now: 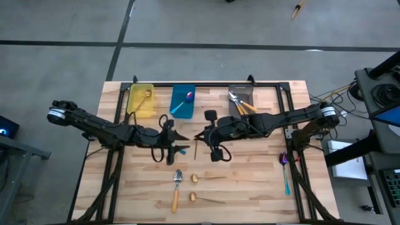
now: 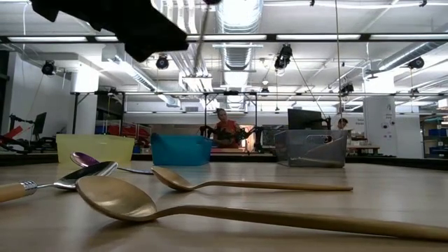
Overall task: Sort silverware by color (type)
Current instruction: Put the gold spoon into the yellow bin
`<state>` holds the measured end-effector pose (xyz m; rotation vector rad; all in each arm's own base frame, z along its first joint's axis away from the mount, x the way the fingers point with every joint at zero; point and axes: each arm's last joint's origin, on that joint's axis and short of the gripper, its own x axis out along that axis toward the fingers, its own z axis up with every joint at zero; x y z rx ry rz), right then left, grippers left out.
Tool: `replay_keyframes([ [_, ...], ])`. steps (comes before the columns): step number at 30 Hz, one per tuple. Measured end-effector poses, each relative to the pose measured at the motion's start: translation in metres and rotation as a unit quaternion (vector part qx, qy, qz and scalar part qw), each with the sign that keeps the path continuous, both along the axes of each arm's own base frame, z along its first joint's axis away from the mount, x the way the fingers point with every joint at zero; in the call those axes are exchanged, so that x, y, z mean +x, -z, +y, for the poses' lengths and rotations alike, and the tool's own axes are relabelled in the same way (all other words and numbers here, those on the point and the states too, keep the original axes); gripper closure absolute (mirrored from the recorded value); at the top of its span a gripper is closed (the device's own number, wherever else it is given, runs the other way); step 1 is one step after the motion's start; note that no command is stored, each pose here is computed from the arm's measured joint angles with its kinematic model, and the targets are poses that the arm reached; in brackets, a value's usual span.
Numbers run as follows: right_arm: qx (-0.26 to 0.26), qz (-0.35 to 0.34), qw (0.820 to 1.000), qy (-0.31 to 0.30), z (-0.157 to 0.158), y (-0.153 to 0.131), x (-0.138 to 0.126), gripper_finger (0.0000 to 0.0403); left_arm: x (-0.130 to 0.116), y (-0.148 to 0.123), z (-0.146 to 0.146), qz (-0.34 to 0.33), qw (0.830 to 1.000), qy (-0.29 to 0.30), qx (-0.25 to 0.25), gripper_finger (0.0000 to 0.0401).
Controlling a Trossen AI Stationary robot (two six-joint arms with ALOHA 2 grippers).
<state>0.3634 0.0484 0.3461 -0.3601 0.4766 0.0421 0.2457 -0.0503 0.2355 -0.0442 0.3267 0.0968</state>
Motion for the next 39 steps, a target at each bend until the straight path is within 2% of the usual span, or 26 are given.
replay_keyframes([
  [5,-0.021,-0.001,0.991,0.129,-0.009,0.000,-0.005,0.0391,-0.004,-0.002,0.006,0.000,0.995,-0.090,0.053,0.0236],
  [9,-0.027,-0.004,0.981,0.192,-0.011,0.010,-0.002,0.0391,0.001,-0.005,0.006,-0.023,0.993,-0.094,0.070,0.0218],
  [14,-0.017,-0.023,0.962,0.270,-0.013,0.030,0.007,0.0391,0.010,-0.003,0.004,-0.055,0.990,-0.108,0.070,0.0217],
  [21,0.023,-0.059,0.955,0.288,-0.012,0.039,0.016,0.0391,0.024,0.011,0.004,-0.059,0.981,-0.163,0.082,0.0228],
  [27,0.031,-0.072,0.953,0.292,-0.012,0.037,0.017,0.0391,0.032,0.021,0.007,-0.057,0.966,-0.232,0.102,0.0233],
  [32,0.039,-0.084,0.952,0.292,-0.012,0.035,0.018,0.0391,0.039,0.024,0.006,-0.048,0.964,-0.235,0.112,0.0240],
  [35,0.042,-0.084,0.951,0.294,-0.012,0.036,0.018,0.0391,0.046,0.024,0.004,-0.043,0.964,-0.234,0.121,0.0257],
  [39,0.044,-0.085,0.950,0.296,-0.012,0.036,0.018,0.0391,0.055,0.021,0.002,-0.039,0.954,-0.262,0.141,0.0301],
])
